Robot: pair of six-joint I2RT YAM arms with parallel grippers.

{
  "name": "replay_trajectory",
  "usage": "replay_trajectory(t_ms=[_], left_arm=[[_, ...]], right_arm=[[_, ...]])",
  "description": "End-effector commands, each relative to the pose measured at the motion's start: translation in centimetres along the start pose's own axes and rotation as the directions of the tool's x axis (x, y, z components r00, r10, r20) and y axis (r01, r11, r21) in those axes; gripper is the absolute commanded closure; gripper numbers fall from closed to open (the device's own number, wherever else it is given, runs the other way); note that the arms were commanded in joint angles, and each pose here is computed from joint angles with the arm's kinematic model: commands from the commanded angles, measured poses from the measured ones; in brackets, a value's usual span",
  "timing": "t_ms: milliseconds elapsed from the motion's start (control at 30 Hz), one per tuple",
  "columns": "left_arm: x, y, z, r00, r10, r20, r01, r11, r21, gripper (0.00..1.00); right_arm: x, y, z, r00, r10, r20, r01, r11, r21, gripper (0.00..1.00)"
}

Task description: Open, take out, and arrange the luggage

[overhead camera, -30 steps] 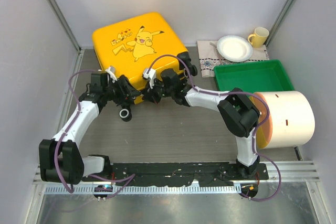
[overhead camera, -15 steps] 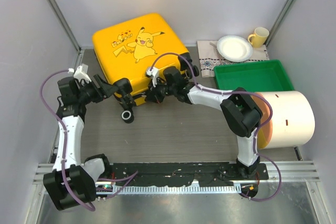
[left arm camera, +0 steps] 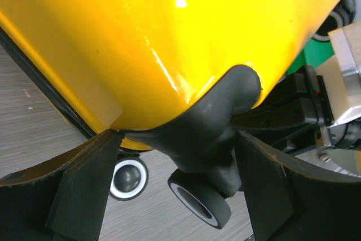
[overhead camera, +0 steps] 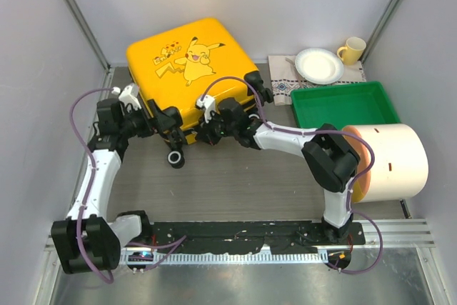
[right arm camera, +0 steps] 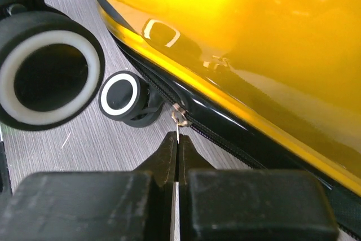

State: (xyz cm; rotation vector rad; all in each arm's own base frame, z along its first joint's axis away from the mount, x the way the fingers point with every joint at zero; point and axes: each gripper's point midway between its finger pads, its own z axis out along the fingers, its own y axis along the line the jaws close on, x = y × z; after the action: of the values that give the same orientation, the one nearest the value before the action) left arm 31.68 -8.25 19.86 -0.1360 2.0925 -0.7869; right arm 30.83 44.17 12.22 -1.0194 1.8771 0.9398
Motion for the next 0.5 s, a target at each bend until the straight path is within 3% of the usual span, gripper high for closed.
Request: replay_trajectory(t_ms=[0, 67, 233, 400, 467], left_arm=[[-6.3, -1.4, -2.0, 0.971, 0.235, 0.052, -0.236, 0.972, 0.004, 0.11], [-8.1, 1.4, -3.9, 0.978, 0.204, 0.048, -0.202, 0.978, -0.054, 0.11], [-16.0, 6.7, -7.5, 0.968, 0.104, 0.228, -0.057, 0.977, -0.204, 0.08], [-20.2, 9.1, -5.5, 0.955, -0.056, 0.293, 0.093, 0.989, -0.116, 0.00], [-21.9, 9.3, -4.7, 0.947, -0.031, 0.318, 0.061, 0.995, -0.085, 0.00]], right_arm=[[-4.1, 1.3, -3.5, 0.994, -0.036, 0.102, 0.043, 0.997, -0.059, 0.99], [-3.4, 0.5, -5.0, 0.996, -0.031, 0.089, 0.034, 0.999, -0.033, 0.99], [-1.3, -1.8, -7.9, 0.998, -0.011, 0.070, 0.008, 0.999, 0.037, 0.99], [1.1, -4.3, -10.5, 1.000, -0.005, 0.023, 0.002, 0.995, 0.102, 0.99], [1.5, -5.4, -12.1, 1.000, -0.003, 0.021, 0.000, 0.991, 0.133, 0.99]])
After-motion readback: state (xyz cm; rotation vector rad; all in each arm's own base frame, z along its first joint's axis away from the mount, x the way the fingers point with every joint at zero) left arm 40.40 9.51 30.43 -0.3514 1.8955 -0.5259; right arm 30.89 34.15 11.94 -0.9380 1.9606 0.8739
